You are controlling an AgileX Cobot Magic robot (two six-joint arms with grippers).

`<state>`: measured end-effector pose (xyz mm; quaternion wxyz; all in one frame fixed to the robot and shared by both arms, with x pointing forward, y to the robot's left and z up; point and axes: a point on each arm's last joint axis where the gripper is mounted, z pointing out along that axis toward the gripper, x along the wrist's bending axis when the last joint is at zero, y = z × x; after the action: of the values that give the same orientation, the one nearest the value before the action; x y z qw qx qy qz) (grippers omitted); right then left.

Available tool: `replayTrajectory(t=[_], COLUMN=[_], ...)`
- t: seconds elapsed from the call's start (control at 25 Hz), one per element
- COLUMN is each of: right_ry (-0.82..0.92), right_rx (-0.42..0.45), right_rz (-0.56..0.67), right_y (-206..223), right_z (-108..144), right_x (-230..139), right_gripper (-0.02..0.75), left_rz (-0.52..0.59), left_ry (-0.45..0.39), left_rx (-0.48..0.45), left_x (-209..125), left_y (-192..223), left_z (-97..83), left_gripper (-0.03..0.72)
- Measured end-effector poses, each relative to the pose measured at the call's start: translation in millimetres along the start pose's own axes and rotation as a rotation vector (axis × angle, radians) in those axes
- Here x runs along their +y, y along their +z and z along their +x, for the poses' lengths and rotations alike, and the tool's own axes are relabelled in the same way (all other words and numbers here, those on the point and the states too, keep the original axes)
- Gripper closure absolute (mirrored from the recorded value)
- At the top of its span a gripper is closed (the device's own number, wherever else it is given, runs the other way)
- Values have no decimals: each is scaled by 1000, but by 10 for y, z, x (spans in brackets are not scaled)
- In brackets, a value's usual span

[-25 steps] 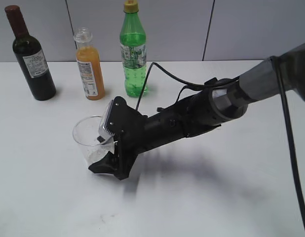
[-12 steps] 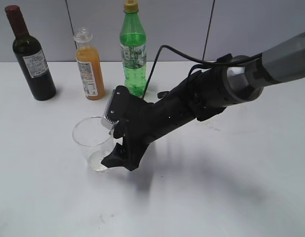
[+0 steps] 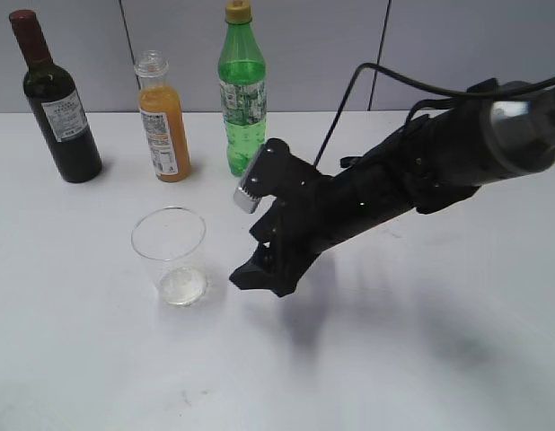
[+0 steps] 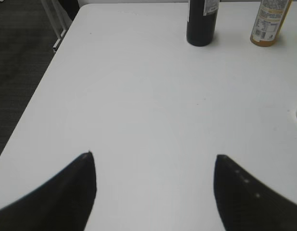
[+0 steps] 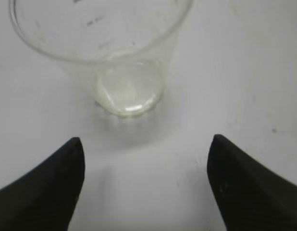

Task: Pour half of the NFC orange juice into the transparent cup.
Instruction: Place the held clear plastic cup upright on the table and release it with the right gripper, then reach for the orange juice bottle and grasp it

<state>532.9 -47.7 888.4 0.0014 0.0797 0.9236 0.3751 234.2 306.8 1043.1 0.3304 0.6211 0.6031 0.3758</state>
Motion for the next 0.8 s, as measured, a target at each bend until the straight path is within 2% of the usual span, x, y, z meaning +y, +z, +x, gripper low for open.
replayTrajectory(t=[0.16, 0.24, 0.32, 0.48, 0.56, 0.6, 0.68, 0.8], right_ry=[23, 17, 9, -2, 67, 114, 223, 443], right_rx=[-130, -255, -424, -866, -1088, -1159, -1237, -1212], right_rz=[22, 20, 29, 107, 162, 193, 267, 319], right_y=[-305, -520, -749, -1242, -1475, -1564, -1713, -1893], right_z=[-66, -157, -275, -496, -581, -618, -678, -771], right_x=[-81, -32, 29, 106, 81, 55, -14, -129], right_gripper=[144, 144, 144, 145, 146, 148, 160, 177], left_rz=[0, 0, 0, 0, 0, 0, 0, 0], left_ry=[0, 0, 0, 0, 0, 0, 0, 0], left_rx=[0, 0, 0, 0, 0, 0, 0, 0], left_x=[0, 0, 0, 0, 0, 0, 0, 0], left_y=[0, 0, 0, 0, 0, 0, 0, 0], left_z=[0, 0, 0, 0, 0, 0, 0, 0], left_gripper=[98, 98, 98, 98, 98, 98, 98, 98])
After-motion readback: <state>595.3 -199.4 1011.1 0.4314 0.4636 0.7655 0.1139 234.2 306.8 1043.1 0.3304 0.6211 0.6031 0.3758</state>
